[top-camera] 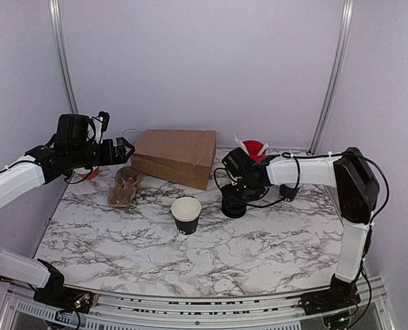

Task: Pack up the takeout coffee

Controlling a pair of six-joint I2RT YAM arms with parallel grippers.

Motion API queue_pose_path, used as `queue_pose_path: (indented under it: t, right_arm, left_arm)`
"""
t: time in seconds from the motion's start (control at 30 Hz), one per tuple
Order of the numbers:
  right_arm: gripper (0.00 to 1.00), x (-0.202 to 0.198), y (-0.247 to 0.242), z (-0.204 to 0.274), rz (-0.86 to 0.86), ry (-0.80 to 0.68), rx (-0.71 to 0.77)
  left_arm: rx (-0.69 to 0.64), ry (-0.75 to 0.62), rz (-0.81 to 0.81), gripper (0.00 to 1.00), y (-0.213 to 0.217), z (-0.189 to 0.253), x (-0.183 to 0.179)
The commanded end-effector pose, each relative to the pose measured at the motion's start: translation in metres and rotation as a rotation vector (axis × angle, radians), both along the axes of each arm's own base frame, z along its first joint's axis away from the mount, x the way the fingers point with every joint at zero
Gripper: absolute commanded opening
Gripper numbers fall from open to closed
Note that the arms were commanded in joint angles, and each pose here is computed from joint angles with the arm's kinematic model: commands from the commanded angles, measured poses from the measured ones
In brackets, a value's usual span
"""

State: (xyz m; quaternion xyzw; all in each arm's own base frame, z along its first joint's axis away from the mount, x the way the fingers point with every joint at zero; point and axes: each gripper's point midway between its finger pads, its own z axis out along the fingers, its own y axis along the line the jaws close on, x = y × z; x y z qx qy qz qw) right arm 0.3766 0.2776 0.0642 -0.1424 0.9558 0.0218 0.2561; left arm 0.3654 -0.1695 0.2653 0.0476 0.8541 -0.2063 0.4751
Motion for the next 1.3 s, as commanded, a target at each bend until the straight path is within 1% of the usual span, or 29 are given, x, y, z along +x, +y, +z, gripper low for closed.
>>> queue_pose_path:
  t: [0.0, 0.5, 0.8, 0.97, 1.27]
  right_arm:
    - [0.71, 0.004, 0.006, 0.03, -0.006, -0.053, 0.035]
    - [0.73, 0.002, 0.007, 0.026, 0.005, -0.033, 0.034]
    - [0.75, 0.002, 0.01, 0.024, 0.007, -0.026, 0.045]
    - [0.8, 0.002, 0.009, 0.024, 0.007, -0.025, 0.04]
    - [0.81, 0.001, 0.009, 0.019, 0.007, -0.016, 0.037]
  left_arm:
    - [0.001, 0.022, -0.002, 0.99, 0.0, -0.008, 0.001]
    - [-0.001, 0.025, -0.008, 0.99, -0.001, -0.01, 0.0]
    - [0.0, 0.025, -0.009, 0.99, 0.0, -0.011, 0.0]
    - [0.002, 0.026, -0.007, 0.99, 0.0, -0.011, 0.0]
    - [0.004, 0.027, -0.006, 0.99, 0.0, -0.012, 0.0]
